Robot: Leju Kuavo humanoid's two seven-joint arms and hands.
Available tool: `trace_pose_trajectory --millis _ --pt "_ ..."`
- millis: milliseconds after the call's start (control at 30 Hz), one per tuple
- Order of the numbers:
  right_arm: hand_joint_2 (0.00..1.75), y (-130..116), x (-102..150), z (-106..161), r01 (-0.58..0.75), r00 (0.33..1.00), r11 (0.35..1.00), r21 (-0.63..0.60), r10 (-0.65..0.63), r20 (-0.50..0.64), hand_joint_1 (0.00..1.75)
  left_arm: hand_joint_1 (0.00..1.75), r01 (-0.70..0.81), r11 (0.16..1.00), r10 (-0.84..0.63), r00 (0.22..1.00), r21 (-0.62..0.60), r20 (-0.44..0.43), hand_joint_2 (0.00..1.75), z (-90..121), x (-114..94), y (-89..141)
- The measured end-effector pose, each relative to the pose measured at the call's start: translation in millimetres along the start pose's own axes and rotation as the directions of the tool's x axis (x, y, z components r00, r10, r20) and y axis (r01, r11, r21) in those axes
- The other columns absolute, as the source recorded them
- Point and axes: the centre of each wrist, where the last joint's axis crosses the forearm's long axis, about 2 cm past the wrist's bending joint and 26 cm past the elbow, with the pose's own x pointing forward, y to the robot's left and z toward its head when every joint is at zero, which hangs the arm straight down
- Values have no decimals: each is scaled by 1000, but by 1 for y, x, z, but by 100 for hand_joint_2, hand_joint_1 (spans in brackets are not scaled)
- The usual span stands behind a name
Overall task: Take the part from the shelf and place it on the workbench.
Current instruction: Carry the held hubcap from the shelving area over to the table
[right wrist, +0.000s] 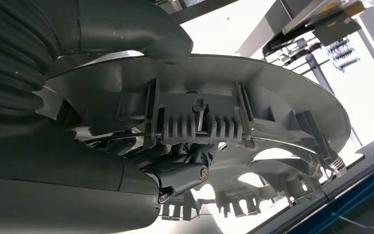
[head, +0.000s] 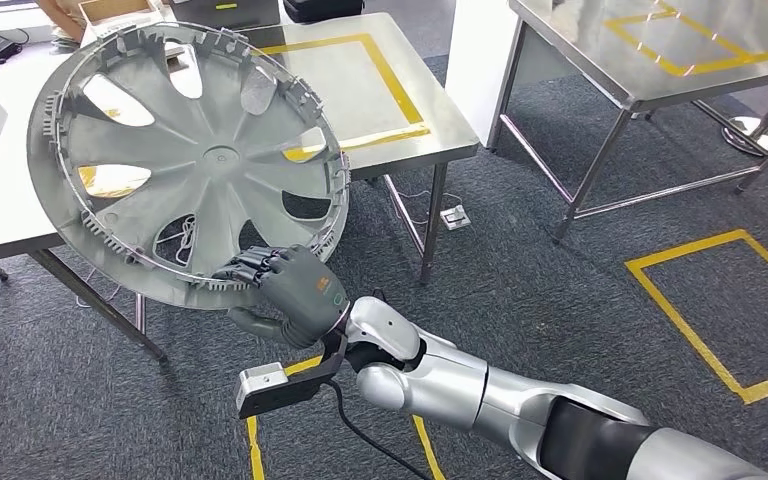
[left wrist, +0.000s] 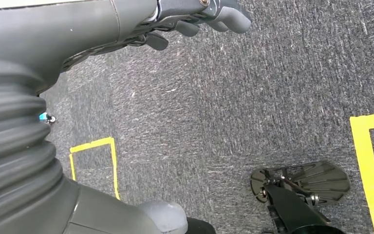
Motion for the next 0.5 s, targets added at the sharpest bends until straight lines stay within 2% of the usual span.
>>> trace_pose_trajectory --millis 500 --pt "175 -1 0 0 4 1000 1000 -6 -4 5 175 0 9 1000 -9 1000 10 5 175 -1 -2 3"
